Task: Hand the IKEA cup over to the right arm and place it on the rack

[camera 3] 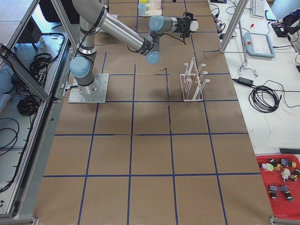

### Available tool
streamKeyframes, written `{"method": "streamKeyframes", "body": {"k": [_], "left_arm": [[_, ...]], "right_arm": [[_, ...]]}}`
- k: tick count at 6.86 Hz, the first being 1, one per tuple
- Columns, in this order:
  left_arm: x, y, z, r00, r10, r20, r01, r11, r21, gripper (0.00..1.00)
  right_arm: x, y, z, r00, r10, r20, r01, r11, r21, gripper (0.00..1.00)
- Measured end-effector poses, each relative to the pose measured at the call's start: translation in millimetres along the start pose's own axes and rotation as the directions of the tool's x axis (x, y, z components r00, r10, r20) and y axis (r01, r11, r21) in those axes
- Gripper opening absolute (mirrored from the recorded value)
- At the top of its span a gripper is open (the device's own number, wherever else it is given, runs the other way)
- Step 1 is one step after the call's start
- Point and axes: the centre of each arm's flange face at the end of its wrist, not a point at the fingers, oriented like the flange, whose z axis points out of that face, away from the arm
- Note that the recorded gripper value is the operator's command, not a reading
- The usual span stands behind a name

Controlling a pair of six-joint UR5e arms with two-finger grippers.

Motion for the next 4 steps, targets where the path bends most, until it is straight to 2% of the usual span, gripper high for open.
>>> {"method": "streamKeyframes", "body": {"k": [1,2,3,4], "left_arm": [[-8,-3,9,0.998,-0.031,0.05,0.034,0.998,-0.055,0.99],[-9,-12,21,0.994,-0.047,0.103,0.059,0.991,-0.122,0.99],[-5,-27,38,0.985,-0.045,0.168,0.08,0.975,-0.206,0.99],[3,-43,56,0.971,-0.029,0.236,0.103,0.945,-0.31,0.99]], "right_arm": [[10,-15,-3,0.987,-0.155,-0.044,0.157,0.987,0.044,0.2],[23,-32,-7,0.942,-0.319,-0.108,0.327,0.942,0.073,0.2],[35,-50,-12,0.87,-0.464,-0.166,0.481,0.873,0.079,0.19],[46,-66,-17,0.788,-0.579,-0.21,0.603,0.795,0.07,0.19]]}}
